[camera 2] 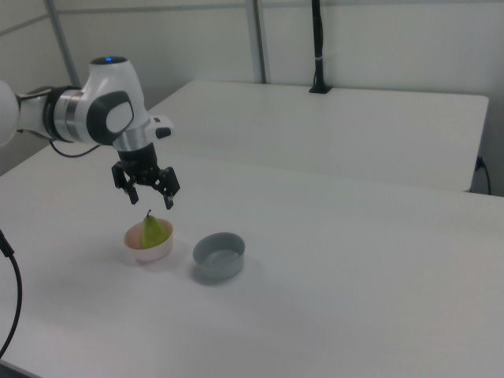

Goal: Place the pear in the bowl

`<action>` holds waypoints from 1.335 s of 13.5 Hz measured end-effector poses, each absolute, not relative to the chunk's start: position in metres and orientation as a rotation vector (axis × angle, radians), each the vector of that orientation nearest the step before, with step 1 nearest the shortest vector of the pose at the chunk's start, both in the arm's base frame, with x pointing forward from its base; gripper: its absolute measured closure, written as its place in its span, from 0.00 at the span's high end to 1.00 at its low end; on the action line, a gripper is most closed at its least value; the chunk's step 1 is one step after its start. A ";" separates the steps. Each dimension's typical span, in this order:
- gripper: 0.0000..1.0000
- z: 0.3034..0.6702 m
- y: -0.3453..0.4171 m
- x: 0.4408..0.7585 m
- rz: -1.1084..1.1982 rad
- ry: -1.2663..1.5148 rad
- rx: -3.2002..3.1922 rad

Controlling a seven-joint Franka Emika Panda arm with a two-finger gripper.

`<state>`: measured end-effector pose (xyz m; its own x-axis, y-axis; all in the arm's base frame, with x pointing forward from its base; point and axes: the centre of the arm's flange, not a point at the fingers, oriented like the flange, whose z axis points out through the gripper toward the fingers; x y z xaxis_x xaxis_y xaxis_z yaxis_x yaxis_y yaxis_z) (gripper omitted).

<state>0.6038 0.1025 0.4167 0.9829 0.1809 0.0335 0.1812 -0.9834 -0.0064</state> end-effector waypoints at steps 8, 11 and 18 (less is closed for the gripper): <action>1.00 0.548 0.014 0.583 0.088 -0.070 -3.119; 1.00 0.590 -0.027 0.565 0.051 0.038 -3.115; 1.00 0.629 -0.073 0.541 -0.048 -0.027 -3.114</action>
